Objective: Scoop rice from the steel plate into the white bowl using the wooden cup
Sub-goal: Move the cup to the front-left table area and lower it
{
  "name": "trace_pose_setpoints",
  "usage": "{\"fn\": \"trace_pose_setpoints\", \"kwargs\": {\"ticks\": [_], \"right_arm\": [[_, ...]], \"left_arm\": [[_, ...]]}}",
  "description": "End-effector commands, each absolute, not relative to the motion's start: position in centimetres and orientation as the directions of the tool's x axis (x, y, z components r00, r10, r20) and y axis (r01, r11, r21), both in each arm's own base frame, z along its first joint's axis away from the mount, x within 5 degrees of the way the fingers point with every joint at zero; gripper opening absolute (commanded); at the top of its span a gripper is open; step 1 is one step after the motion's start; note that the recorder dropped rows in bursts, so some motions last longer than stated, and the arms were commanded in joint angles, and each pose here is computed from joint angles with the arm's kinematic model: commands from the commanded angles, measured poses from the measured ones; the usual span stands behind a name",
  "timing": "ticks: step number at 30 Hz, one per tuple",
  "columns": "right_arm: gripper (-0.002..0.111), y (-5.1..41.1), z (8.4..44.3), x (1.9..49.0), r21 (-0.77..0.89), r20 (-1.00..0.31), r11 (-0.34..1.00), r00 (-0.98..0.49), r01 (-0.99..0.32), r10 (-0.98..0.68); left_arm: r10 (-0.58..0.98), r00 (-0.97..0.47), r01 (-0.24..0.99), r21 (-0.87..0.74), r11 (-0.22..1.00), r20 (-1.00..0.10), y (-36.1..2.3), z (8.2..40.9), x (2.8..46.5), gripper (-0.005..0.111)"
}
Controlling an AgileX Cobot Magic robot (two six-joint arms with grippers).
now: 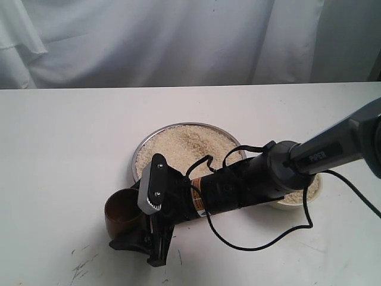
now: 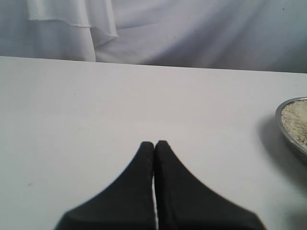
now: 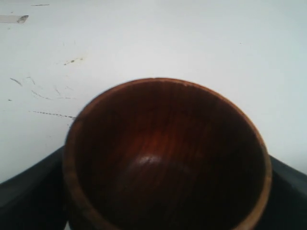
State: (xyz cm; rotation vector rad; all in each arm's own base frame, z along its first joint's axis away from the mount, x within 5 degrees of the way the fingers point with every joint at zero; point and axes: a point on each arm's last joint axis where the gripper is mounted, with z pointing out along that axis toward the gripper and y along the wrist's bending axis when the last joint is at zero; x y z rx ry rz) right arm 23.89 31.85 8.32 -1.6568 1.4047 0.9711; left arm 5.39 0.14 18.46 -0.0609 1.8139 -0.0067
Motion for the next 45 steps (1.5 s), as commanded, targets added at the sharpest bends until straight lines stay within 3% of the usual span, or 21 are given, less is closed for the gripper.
{"fn": "trace_pose_setpoints", "kwargs": {"ticks": [1, 10, 13, 17, 27, 33, 37, 45], "right_arm": [[0.0, 32.0, 8.7, 24.0, -0.059, -0.906, -0.112, 0.101, -0.992, -0.412], [0.0, 31.9, 8.6, 23.4, -0.079, -0.9, -0.188, 0.151, -0.979, -0.408], [0.006, 31.9, 8.6, 23.4, -0.08, -0.9, -0.19, 0.153, -0.979, -0.408], [0.019, 31.9, 8.6, 23.4, -0.08, -0.9, -0.191, 0.154, -0.978, -0.409], [0.067, 31.9, 8.6, 23.4, -0.081, -0.9, -0.196, 0.156, -0.977, -0.408], [0.085, 31.9, 8.6, 23.4, -0.077, -0.901, -0.188, 0.149, -0.979, -0.407], [0.09, 31.9, 8.7, 23.4, -0.071, -0.902, -0.184, 0.142, -0.98, -0.408], [0.09, 32.0, 9.8, 23.5, -0.079, -0.909, -0.174, 0.142, -0.982, -0.391]], "left_arm": [[-0.047, -0.228, -0.04, -0.039, 0.998, -0.973, 0.1, 18.4, 5.4, 0.0], [-0.047, -0.228, -0.04, -0.039, 0.998, -0.973, 0.1, 18.4, 5.4, 0.0], [-0.047, -0.228, -0.04, -0.039, 0.998, -0.973, 0.1, 18.4, 5.4, 0.0], [-0.047, -0.228, -0.04, -0.039, 0.998, -0.973, 0.1, 18.4, 5.4, 0.0], [-0.047, -0.228, -0.04, -0.039, 0.998, -0.973, 0.1, 18.4, 5.4, 0.0], [-0.047, -0.228, -0.04, -0.039, 0.998, -0.973, 0.1, 18.4, 5.4, 0.0], [-0.047, -0.228, -0.04, -0.039, 0.998, -0.973, 0.1, 18.4, 5.4, 0.0], [-0.047, -0.228, -0.04, -0.039, 0.998, -0.973, 0.1, 18.4, 5.4, 0.0]]}}
